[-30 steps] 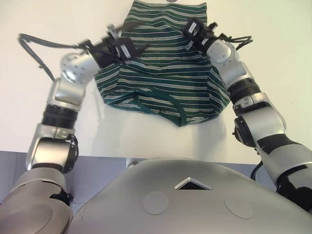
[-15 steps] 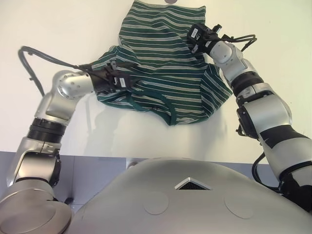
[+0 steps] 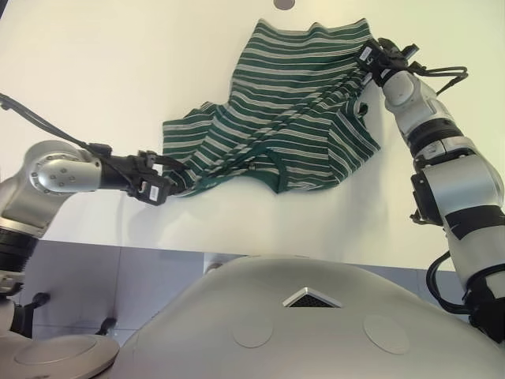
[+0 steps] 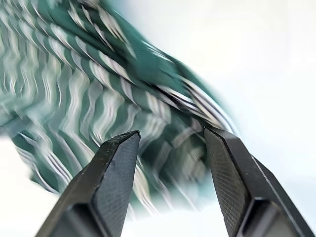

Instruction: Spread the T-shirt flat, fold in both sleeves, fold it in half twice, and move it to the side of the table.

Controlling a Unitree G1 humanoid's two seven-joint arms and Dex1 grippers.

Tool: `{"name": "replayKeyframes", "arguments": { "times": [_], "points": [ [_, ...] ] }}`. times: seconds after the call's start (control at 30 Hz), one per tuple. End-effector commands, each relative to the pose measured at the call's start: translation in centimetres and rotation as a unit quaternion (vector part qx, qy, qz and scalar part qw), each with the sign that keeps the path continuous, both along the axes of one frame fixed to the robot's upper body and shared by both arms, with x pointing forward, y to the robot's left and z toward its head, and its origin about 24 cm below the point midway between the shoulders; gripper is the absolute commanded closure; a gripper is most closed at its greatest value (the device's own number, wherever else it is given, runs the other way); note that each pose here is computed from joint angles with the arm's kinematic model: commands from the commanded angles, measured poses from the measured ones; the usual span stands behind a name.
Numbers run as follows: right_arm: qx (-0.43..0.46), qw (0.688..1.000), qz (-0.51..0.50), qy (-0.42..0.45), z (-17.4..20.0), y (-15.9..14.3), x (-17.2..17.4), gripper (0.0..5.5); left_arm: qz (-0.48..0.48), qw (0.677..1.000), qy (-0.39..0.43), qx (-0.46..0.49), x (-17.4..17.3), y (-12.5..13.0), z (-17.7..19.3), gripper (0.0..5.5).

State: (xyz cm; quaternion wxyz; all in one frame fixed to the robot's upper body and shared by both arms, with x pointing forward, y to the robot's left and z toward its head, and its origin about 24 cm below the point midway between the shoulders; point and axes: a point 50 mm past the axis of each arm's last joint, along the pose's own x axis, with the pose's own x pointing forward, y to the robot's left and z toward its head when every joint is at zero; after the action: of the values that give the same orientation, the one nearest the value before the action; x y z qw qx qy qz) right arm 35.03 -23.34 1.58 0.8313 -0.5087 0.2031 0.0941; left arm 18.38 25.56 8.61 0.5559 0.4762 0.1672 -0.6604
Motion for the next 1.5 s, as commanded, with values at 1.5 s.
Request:
{"name": "replayKeyframes", "arguments": {
  "times": [1.5],
  "points": [
    [0.137,0.873,0.304,0.357,0.8,-2.4,-16.3,3.87,0.231,0.939,0.039,-0.254,2.0,-3.5,-4.7,3.11]
  ]
}}
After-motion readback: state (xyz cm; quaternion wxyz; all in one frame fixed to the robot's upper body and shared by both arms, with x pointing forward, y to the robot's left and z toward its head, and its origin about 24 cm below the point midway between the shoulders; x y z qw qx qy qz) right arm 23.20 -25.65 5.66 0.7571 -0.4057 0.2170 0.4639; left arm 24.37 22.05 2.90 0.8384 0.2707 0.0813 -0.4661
